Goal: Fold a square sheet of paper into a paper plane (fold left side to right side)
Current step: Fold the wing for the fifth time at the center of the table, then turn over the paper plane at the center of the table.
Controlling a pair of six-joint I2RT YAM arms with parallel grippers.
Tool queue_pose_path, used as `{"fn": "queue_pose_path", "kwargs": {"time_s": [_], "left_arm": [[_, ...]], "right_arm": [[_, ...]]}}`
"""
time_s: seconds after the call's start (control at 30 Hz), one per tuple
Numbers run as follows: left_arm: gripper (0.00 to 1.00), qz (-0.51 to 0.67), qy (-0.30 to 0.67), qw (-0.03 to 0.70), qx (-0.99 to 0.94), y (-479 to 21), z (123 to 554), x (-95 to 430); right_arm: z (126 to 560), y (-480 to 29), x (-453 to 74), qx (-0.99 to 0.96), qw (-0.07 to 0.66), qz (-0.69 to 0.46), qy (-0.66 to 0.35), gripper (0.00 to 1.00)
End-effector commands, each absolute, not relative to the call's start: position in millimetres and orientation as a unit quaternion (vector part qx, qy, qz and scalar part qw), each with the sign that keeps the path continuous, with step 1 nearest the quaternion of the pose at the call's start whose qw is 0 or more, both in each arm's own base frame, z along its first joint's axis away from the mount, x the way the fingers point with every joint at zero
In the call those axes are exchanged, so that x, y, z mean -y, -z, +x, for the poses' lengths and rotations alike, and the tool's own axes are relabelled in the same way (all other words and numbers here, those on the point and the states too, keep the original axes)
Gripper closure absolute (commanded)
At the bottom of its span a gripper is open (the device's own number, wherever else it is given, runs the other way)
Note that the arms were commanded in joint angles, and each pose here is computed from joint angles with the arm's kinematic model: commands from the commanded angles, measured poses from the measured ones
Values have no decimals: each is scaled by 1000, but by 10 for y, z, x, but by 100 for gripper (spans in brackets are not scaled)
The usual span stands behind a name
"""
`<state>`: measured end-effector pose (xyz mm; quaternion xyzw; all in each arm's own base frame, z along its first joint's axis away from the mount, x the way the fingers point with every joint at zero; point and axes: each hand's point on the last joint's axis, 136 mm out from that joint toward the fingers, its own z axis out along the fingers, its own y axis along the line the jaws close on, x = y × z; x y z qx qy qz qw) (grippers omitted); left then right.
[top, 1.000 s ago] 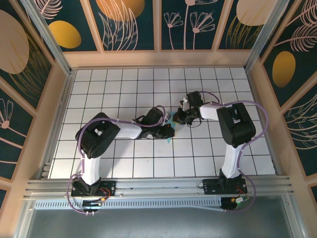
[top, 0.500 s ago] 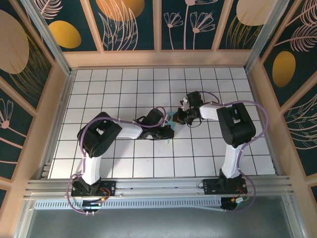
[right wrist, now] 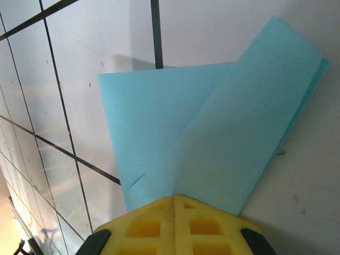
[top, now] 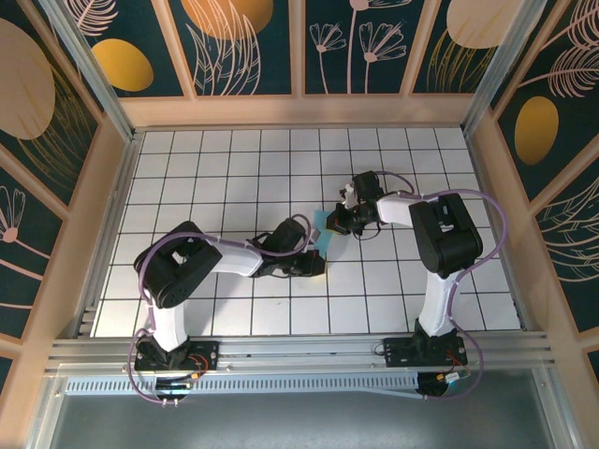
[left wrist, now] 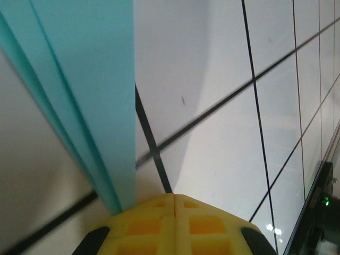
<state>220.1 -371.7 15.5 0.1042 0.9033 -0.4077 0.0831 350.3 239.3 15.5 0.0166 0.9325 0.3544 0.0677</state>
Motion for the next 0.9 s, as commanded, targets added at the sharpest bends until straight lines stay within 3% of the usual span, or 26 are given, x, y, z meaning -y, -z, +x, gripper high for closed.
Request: {"fn": "queue_pose_path", "kwargs": {"time_s": [0.0, 0.17, 0.47, 0.7, 0.87], "left_arm": [[100, 88, 364, 44, -926, 88, 1909, 3440], [100, 69, 390, 121, -910, -238, 2099, 3439], [100, 15, 353, 300, -886, -1041, 2629, 3120], [74, -72, 283, 411, -864, -1343, 2853, 2526], [64, -94, 267, 439, -853, -1442, 2884, 2360]], "right_arm": [[3362, 238, -2205, -957, 35, 33, -285, 100], [3603, -105, -2298, -949, 85, 17, -305, 100], [3906, -821, -2183, -946, 188, 3, -265, 61], [3652, -764, -2070, -968, 196, 7, -160, 42], [3556, -602, -2145, -976, 187, -5, -113, 38]]}}
